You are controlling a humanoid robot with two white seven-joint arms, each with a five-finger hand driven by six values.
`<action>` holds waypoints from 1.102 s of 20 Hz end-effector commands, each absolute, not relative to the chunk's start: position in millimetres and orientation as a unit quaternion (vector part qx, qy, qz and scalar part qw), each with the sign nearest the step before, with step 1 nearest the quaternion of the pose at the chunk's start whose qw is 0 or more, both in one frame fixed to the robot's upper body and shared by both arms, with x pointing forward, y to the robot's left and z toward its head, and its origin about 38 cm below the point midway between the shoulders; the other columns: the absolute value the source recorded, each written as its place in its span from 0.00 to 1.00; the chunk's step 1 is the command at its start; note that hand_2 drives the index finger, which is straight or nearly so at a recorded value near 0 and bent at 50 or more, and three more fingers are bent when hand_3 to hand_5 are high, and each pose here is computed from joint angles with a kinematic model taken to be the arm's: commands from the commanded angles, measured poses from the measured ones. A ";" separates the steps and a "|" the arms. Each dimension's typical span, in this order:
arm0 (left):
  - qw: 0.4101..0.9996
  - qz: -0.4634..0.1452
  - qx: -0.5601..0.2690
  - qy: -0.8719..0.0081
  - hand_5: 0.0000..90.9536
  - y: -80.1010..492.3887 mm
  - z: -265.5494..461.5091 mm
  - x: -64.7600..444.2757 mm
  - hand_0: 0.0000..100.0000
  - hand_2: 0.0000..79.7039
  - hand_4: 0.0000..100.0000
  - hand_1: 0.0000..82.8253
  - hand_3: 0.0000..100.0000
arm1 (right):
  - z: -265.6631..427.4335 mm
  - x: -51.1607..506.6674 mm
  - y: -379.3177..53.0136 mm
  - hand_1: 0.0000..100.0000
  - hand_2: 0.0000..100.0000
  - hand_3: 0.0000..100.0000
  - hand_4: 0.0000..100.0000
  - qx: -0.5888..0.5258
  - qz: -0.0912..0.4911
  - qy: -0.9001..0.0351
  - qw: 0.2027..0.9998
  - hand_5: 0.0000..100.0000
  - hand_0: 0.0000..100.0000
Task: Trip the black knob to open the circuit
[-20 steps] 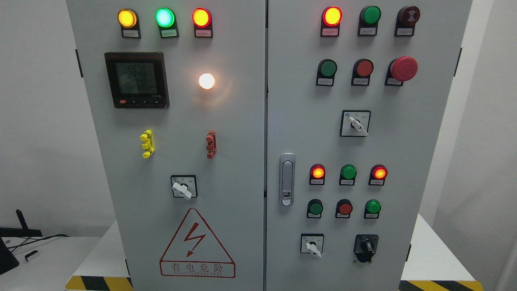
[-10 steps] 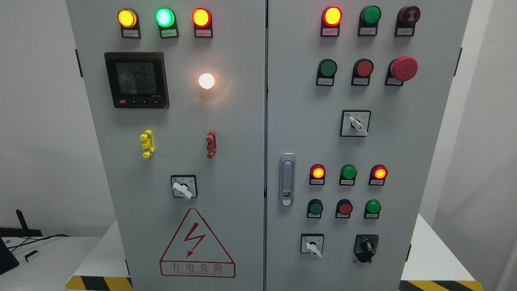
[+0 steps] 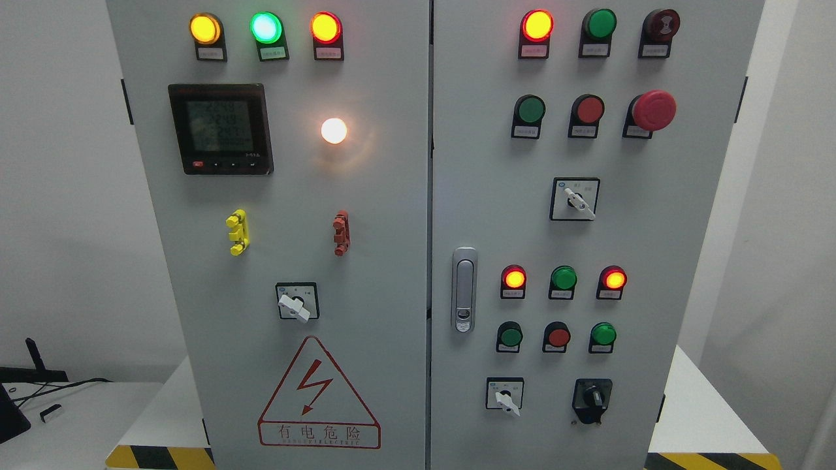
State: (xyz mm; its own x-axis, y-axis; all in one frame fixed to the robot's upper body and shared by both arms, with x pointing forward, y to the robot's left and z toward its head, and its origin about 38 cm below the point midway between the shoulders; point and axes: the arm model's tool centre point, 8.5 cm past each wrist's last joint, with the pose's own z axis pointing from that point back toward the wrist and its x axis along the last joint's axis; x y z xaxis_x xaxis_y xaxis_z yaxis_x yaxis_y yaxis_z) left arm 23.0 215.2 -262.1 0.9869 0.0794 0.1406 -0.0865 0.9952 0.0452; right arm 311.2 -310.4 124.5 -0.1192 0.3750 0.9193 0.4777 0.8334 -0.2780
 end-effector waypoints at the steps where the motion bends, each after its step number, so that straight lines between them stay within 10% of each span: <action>1: 0.997 0.026 0.024 -0.070 0.00 215.0 -262.1 23.6 0.12 0.00 0.00 0.47 0.00 | 144.4 333.5 -276.9 0.72 0.39 0.73 0.84 -0.249 -0.025 -0.764 0.594 0.99 0.27; 22: 0.997 0.026 0.024 -0.070 0.00 214.9 -262.1 23.1 0.12 0.00 0.00 0.47 0.00 | 157.3 361.3 -254.3 0.75 0.43 0.75 0.86 -0.186 -0.057 -0.757 0.623 0.99 0.31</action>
